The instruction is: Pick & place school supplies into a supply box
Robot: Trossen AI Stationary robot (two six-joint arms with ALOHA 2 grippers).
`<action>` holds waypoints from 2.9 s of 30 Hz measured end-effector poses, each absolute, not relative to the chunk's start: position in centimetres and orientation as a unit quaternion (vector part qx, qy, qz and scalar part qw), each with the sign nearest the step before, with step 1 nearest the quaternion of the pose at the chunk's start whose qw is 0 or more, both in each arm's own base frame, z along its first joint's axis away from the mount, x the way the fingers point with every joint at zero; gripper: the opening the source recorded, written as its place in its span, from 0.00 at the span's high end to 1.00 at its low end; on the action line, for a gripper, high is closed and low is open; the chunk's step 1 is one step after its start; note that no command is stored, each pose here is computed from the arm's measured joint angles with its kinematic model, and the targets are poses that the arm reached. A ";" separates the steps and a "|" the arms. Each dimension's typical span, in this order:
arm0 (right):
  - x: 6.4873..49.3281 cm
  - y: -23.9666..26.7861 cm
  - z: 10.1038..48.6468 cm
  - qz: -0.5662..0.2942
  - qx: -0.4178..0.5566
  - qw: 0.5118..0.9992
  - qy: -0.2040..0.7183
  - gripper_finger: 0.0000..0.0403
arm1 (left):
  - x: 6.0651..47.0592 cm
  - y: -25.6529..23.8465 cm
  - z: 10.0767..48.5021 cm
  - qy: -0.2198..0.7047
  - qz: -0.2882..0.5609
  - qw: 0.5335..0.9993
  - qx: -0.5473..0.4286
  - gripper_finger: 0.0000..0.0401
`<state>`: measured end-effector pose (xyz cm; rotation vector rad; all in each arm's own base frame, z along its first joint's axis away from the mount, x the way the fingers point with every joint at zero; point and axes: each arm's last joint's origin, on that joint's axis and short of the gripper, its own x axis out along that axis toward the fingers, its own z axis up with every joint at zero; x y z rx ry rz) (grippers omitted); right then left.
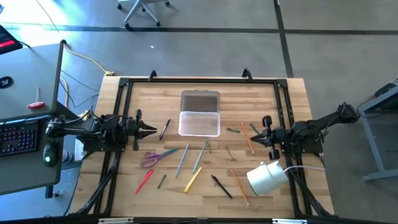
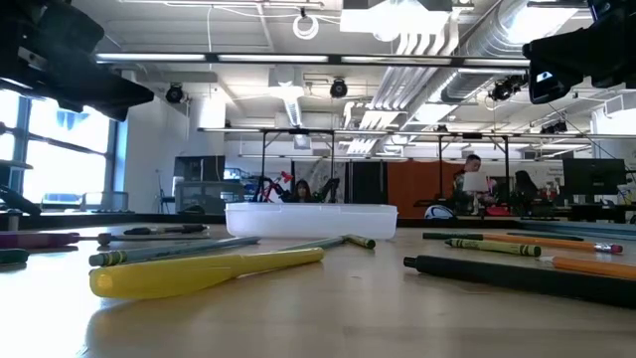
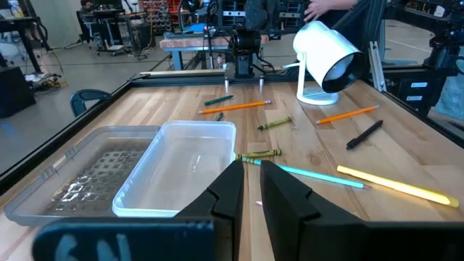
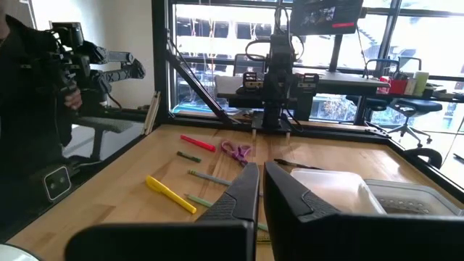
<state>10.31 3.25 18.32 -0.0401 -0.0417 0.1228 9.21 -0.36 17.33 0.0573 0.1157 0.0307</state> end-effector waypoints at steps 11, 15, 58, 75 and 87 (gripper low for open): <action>10.3 3.3 18.3 0.061 -0.020 0.998 -0.021 1.00 | 9.2 -0.2 17.6 0.043 0.036 0.998 0.028 0.79; 10.3 3.2 18.3 0.048 -0.034 0.998 -0.022 1.00 | 9.2 -0.2 17.7 0.041 0.037 0.998 0.028 0.79; 10.4 0.5 20.4 -0.293 -0.116 0.947 -0.064 0.80 | 8.7 1.3 18.5 -0.005 0.329 0.944 -0.014 0.79; 11.4 -1.1 13.6 -0.356 0.071 0.917 0.165 0.57 | 8.1 1.7 20.4 -0.043 0.415 0.906 0.076 0.79; 12.1 -2.7 16.3 -0.351 0.220 0.861 0.294 0.57 | 8.0 1.7 20.9 -0.055 0.419 0.902 0.088 0.79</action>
